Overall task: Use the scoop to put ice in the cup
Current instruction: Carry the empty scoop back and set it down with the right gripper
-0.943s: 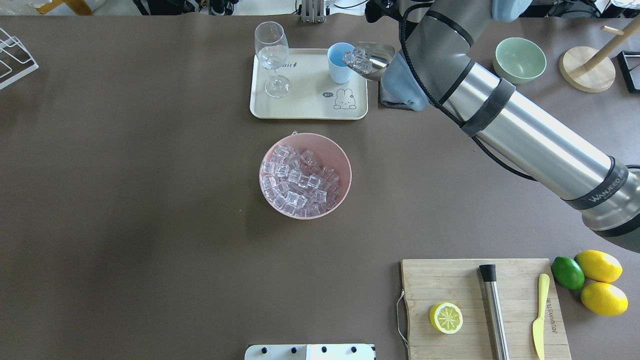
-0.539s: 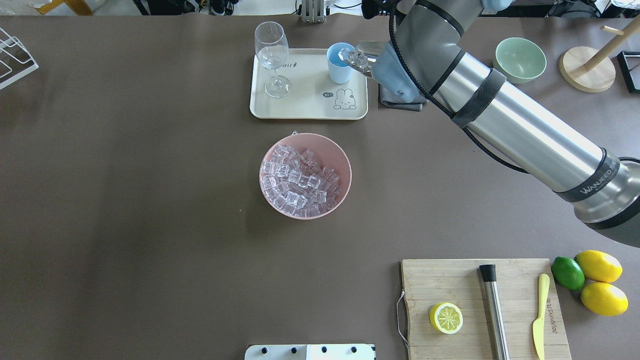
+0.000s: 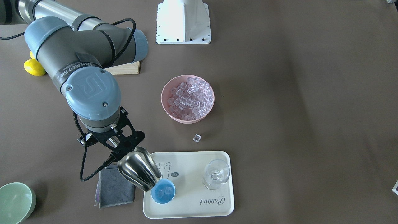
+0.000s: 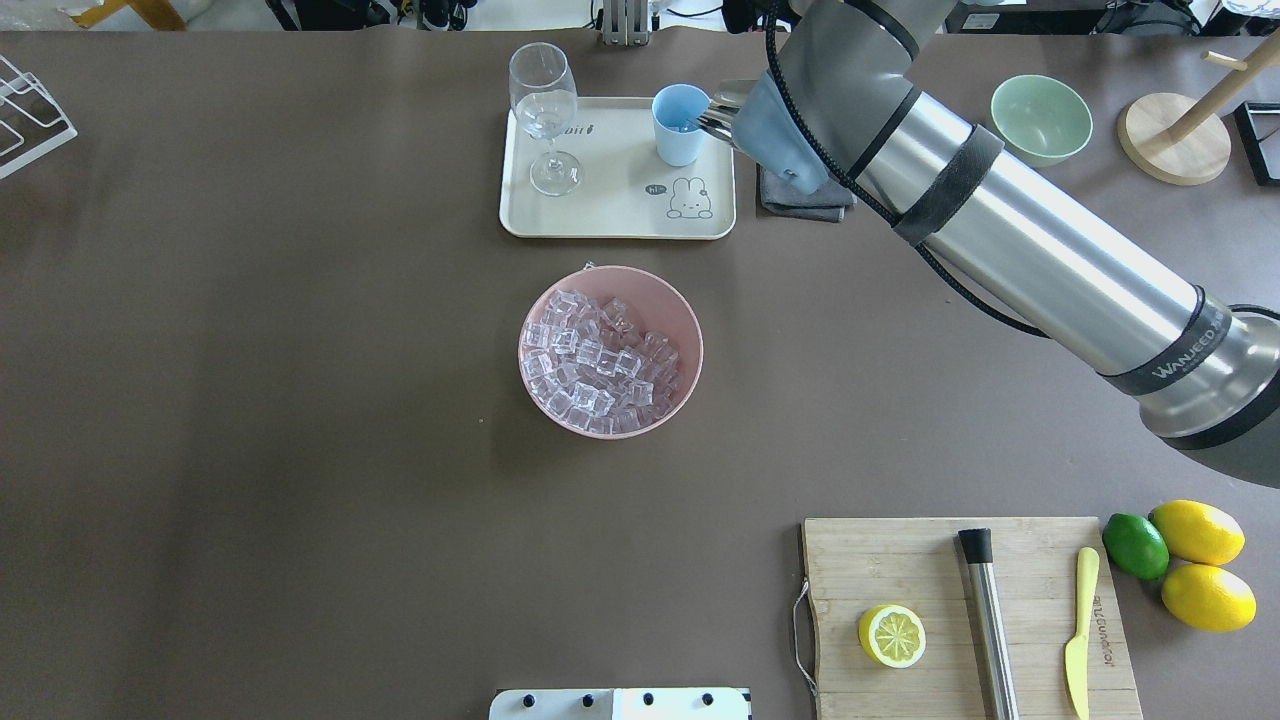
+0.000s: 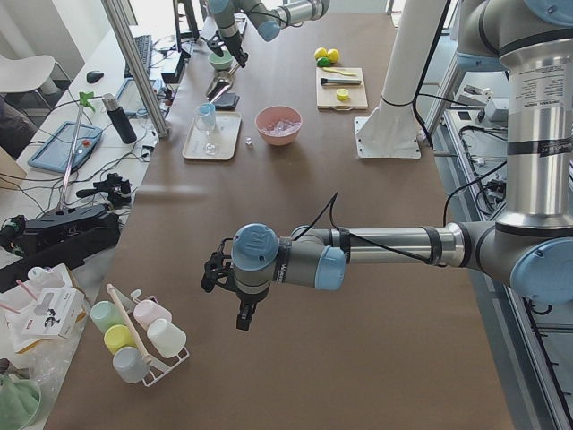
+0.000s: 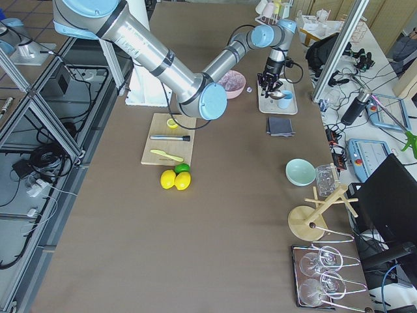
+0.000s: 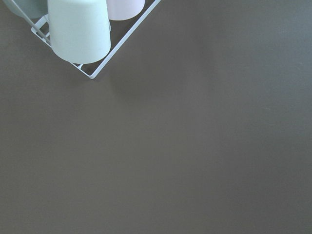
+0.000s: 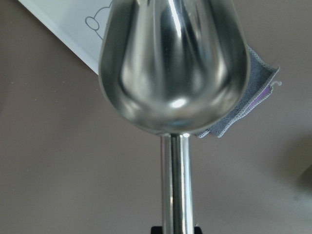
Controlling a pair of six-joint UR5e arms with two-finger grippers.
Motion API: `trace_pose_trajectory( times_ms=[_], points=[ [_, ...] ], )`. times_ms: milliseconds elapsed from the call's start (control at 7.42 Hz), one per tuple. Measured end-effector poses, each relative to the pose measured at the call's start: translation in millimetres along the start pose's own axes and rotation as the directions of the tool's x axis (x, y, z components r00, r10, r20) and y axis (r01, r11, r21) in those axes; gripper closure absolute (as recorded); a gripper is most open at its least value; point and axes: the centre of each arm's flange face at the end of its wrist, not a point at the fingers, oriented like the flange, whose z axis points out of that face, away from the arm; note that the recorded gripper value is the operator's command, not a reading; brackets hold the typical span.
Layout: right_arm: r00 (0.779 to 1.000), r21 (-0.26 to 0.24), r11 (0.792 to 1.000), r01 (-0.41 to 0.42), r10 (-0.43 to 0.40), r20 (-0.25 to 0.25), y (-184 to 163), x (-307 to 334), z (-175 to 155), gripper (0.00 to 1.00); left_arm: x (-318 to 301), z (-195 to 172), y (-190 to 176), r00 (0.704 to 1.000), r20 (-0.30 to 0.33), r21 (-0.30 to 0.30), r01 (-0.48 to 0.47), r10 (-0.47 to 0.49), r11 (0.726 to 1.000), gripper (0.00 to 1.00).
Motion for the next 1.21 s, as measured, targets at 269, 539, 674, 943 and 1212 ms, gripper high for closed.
trace_pose_trajectory(
  times_ms=[269, 539, 674, 943, 1212],
  points=[
    [1.0, 0.013, 1.0, -0.003, 0.003, -0.002, 8, 2, -6, 1.0, 8, -3, -1, 0.999, -0.034, 0.008, -0.007, 0.007, 1.0, 0.01],
    [0.998, 0.073, 0.996, -0.055, 0.055, 0.013, 59, 20, -7, 1.0, 12, -3, -4, 0.999, -0.038, 0.009, -0.017, 0.017, 1.0, 0.01],
    [0.991, 0.106, 0.985, -0.136, 0.134, 0.025, 103, 30, -1, 1.0, 15, -4, -7, 0.999, -0.041, 0.013, -0.023, 0.024, 1.0, 0.01],
    [0.877, 0.155, 0.864, -0.48, 0.466, 0.119, 200, 43, 37, 1.0, 17, -5, -10, 0.999, -0.043, 0.017, -0.028, 0.029, 0.999, 0.01],
    [0.802, 0.17, 0.785, -0.596, 0.568, 0.188, 287, 68, 101, 1.0, 17, -6, -11, 0.999, -0.04, 0.019, -0.03, 0.031, 0.999, 0.01]
  ],
)
